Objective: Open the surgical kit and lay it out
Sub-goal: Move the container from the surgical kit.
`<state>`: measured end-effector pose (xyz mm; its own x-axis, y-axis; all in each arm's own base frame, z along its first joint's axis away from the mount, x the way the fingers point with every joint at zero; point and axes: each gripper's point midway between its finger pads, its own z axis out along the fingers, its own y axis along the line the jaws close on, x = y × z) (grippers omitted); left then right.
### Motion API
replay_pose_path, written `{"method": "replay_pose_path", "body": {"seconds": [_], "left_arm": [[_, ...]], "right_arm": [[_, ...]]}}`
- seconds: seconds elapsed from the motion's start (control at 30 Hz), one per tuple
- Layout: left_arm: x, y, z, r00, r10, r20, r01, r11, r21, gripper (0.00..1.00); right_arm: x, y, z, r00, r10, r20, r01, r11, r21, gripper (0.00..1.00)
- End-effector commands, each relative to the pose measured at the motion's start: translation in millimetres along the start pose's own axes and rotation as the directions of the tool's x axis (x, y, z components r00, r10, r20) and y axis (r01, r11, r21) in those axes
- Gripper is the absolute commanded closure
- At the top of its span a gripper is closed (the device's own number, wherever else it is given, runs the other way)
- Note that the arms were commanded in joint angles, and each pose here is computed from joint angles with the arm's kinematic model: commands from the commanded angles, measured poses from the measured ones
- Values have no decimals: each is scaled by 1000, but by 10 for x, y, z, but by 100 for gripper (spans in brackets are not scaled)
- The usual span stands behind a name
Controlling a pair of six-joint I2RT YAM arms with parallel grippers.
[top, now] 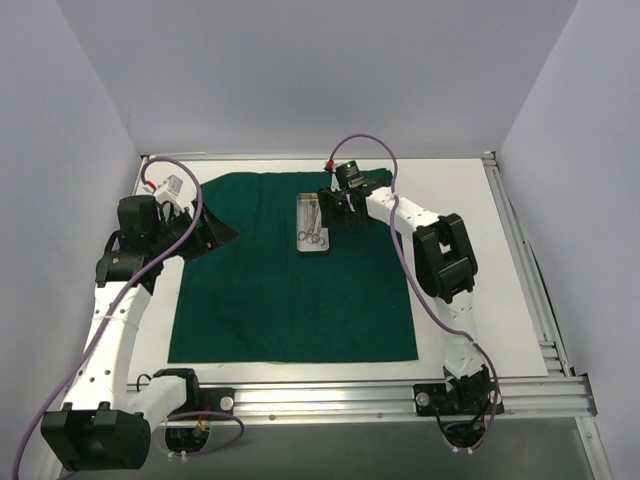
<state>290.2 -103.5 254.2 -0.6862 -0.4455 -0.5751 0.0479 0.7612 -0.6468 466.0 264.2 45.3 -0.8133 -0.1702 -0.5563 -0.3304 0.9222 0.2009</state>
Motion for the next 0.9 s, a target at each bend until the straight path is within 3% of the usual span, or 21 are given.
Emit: {"method": "replay_pose_path", "body": {"seconds": [0.0,0.73,0.87], "left_arm": [[11,-50,-11,999,34,3,-34,999,32,20],[33,71,81,1000,5,-13,-5,1000,-9,21],[49,84,271,998,11,-66,-14,999,-47,29]], "right_arm": [[-252,77,-220,996,-6,85,4,1000,18,44],[-69,239,100,1000,-25,-3,25,1000,3,50],[-144,235,-36,999,-13,36,13,1000,16,39]]}}
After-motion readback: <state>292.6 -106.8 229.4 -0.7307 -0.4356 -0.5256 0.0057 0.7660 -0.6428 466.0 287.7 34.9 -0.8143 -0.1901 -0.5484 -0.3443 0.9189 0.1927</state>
